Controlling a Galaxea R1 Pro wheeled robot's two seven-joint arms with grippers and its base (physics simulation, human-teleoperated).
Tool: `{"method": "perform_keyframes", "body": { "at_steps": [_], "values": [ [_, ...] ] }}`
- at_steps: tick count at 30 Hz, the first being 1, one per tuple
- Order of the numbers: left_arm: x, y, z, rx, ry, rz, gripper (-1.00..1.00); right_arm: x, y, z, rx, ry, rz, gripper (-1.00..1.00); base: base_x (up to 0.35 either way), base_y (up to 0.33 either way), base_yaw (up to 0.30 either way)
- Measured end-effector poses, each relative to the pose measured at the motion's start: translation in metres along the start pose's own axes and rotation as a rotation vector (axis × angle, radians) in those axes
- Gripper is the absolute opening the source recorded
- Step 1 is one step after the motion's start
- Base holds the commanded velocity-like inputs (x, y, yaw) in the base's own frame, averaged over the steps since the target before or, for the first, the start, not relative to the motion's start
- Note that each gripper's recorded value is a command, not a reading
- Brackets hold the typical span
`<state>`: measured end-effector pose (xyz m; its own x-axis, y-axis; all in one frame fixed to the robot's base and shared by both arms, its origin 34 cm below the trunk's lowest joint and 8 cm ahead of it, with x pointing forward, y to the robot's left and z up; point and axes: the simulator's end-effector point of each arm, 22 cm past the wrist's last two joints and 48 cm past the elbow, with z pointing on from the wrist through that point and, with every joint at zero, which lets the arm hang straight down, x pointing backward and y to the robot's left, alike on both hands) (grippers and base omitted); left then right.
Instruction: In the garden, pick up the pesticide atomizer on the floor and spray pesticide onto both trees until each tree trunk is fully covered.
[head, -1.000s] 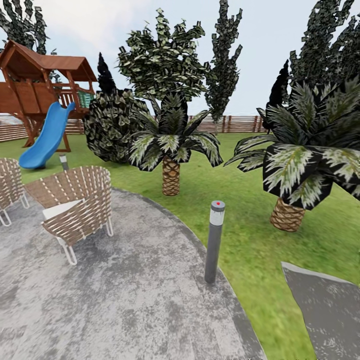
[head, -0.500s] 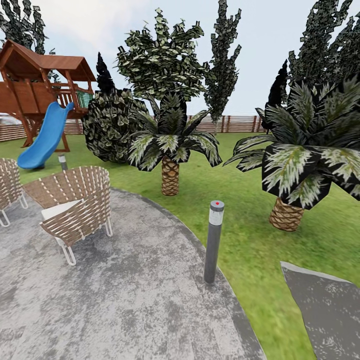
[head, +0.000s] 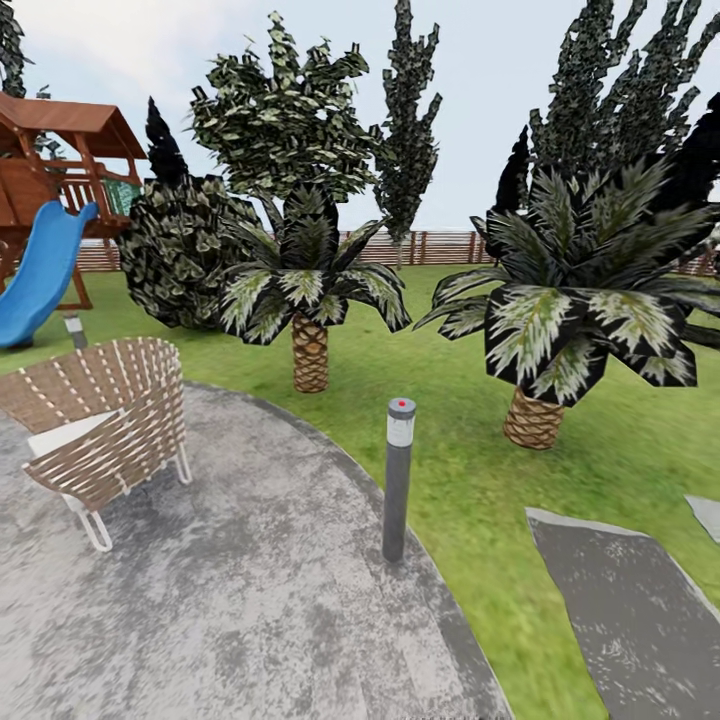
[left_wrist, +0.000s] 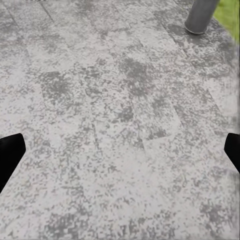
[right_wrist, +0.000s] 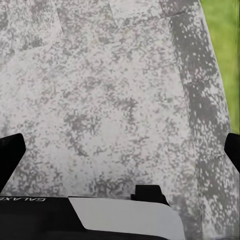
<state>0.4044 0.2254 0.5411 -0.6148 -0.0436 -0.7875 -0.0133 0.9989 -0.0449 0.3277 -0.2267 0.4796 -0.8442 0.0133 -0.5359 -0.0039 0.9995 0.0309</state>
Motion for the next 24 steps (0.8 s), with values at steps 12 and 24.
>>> {"method": "perform_keyframes", "body": {
  "at_steps": [12,24],
  "values": [
    [-0.0003,-0.0009,0.0000,0.003,-0.001,0.002,1.00,0.0003,0.0013,0.0000,-0.003,0.001,0.000,1.00,0.000,0.000,-0.300],
    [-0.0002,-0.0001,0.0000,0.001,-0.001,0.003,1.00,0.0007,0.0015,-0.0001,-0.003,0.002,0.000,1.00,0.000,0.000,-0.300]
  ]
}}
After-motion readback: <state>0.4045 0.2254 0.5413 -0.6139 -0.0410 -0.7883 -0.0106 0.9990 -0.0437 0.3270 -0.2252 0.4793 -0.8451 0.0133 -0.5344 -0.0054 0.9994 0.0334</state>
